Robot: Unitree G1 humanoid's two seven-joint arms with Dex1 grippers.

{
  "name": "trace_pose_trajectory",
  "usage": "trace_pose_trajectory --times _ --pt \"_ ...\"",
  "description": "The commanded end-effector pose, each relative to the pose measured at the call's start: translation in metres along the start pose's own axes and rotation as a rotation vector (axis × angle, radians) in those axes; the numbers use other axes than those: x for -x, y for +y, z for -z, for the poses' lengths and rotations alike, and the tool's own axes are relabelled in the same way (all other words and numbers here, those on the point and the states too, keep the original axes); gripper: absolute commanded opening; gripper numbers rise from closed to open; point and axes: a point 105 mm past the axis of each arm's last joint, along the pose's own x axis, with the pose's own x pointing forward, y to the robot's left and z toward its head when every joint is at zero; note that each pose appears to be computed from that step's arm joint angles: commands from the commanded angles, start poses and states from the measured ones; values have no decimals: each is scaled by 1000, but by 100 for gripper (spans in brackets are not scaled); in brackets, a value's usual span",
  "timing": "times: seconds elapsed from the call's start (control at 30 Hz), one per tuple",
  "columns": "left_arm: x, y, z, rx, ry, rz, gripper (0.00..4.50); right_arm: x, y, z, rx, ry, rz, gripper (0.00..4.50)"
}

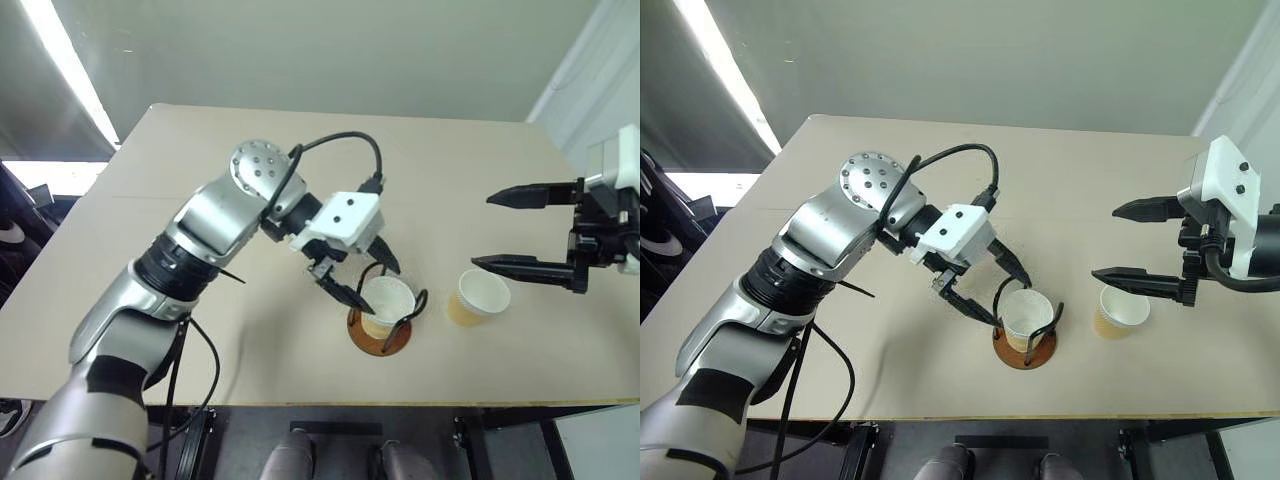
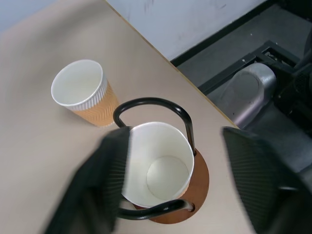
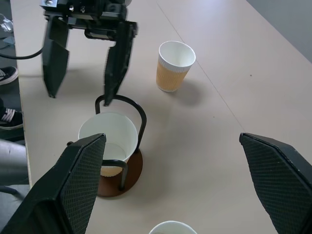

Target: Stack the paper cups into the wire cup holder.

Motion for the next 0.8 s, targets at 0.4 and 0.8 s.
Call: trace_pose_trajectory --times 0.4,0.8 --pt "77 10 -21 165 -205 -336 447 8 -5 65 51 271 47 450" --pt "93 -8 -2 247 -161 -471 447 -5 4 118 148 476 -63 450"
